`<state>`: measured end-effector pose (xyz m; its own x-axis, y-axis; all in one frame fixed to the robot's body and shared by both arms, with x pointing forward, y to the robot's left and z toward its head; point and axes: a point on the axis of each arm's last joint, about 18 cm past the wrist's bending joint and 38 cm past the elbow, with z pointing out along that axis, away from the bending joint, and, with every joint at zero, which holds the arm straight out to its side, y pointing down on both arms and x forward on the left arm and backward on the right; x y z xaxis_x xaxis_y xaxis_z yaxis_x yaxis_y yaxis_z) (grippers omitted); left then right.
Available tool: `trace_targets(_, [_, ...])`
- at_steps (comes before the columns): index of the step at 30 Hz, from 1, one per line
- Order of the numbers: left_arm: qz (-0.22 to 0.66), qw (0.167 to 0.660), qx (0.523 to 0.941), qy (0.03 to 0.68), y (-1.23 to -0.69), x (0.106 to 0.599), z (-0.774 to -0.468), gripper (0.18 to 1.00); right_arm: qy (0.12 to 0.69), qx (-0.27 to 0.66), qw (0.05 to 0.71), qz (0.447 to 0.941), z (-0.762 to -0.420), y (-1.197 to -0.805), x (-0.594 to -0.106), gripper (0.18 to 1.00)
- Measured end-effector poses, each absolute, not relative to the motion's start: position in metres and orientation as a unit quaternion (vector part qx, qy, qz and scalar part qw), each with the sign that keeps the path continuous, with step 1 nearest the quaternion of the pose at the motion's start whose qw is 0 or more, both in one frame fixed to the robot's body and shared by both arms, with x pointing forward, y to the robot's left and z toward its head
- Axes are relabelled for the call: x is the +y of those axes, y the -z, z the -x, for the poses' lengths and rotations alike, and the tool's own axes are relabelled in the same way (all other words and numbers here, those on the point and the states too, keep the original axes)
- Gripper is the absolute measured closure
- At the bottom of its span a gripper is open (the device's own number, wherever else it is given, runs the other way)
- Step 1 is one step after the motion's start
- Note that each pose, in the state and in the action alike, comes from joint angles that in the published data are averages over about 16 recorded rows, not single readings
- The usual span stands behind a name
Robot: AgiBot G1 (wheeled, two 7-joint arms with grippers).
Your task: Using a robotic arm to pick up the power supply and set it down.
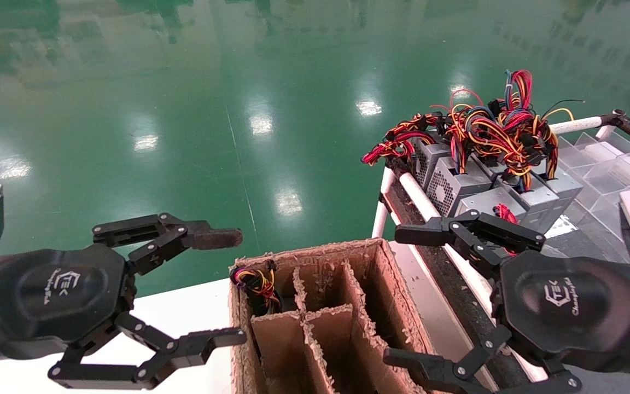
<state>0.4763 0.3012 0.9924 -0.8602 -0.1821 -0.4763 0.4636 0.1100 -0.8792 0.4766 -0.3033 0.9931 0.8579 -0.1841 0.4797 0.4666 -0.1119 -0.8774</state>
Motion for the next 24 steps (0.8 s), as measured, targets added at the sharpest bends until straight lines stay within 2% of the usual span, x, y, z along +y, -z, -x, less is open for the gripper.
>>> trace_targets(8, [-0.1,0.245,0.704,0.66,-0.9924,0.3012,-0.4763,0.461,0.247,-0.1,0.659,0.704,-0.4766,-0.9931,-0.3033,0.178])
trace_targets(18, [-0.1,0.245,0.704,0.66,-0.9924,0.3012,-0.4763,0.716,0.247,-0.1,0.659,0.704,-0.4766,-0.9931,-0.3033,0.178])
trace_targets(24, [-0.1,0.245,0.704,0.66,-0.9924,0.3012,-0.4763,0.834,0.247,-0.1,0.659,0.704,-0.4766,-0.9931,-0.3033,0.178])
